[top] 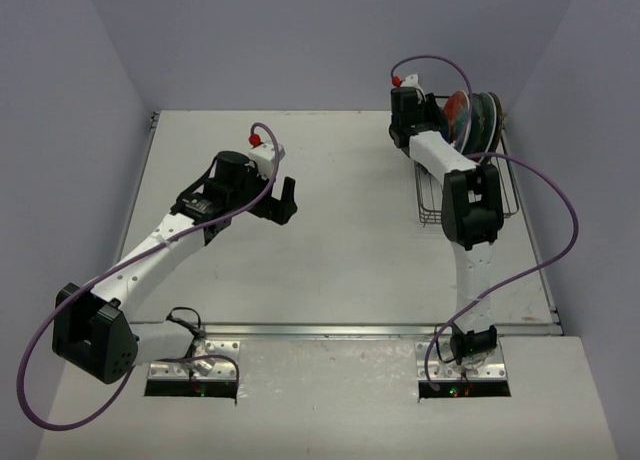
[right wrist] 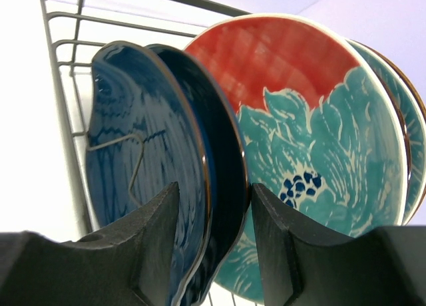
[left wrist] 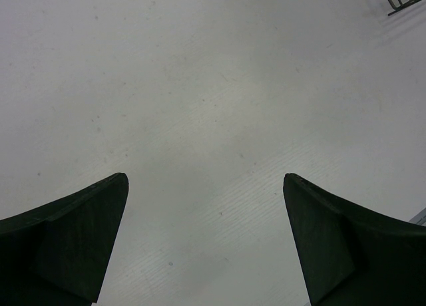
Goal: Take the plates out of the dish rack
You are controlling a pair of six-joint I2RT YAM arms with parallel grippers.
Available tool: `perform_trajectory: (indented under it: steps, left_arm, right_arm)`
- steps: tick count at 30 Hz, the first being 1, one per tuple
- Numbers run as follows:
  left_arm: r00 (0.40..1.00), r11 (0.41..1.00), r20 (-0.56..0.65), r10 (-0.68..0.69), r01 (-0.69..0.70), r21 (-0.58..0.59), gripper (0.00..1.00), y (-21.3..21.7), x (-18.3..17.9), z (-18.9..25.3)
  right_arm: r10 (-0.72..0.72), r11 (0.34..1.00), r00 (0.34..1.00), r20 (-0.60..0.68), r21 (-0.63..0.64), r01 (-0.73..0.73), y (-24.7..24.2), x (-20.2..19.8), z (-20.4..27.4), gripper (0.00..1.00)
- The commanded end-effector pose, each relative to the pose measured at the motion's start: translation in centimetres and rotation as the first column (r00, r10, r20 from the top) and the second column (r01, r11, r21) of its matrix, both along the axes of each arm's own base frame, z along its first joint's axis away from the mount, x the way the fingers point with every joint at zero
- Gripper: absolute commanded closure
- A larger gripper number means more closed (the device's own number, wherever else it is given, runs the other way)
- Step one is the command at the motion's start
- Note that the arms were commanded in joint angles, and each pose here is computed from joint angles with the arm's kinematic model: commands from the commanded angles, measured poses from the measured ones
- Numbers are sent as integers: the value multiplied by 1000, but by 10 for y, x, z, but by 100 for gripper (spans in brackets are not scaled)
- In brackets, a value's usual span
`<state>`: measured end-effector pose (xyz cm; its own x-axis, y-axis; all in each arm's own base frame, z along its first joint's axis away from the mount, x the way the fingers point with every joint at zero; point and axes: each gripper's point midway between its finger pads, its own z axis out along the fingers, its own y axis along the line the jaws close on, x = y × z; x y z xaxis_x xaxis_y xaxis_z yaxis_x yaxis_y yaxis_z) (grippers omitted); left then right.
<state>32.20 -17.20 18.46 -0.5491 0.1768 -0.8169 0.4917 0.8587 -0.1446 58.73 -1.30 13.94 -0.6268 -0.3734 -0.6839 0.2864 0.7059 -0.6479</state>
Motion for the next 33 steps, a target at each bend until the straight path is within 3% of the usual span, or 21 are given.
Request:
perform_trajectory:
  steps: [1,9,17,33]
  left_arm:
    - [998,999,55,16,-14,-32,0,0,10,24]
    - [999,999,54,6,-4,-38,0,-1,8,22]
    - [999,999,53,-10,13,-48,0,-5,7,23]
    - [999,998,45,-24,27,-55,0,-8,7,23]
  right_arm:
    - [-2,1000,998,58,31,0,1,16,2,54]
    - [-7,999,997,76,42,3,1,11,12,53]
    - [33,999,989,143,-34,-28,14,4,42,48]
    - [42,998,988,151,-56,-34,25,9,51,48]
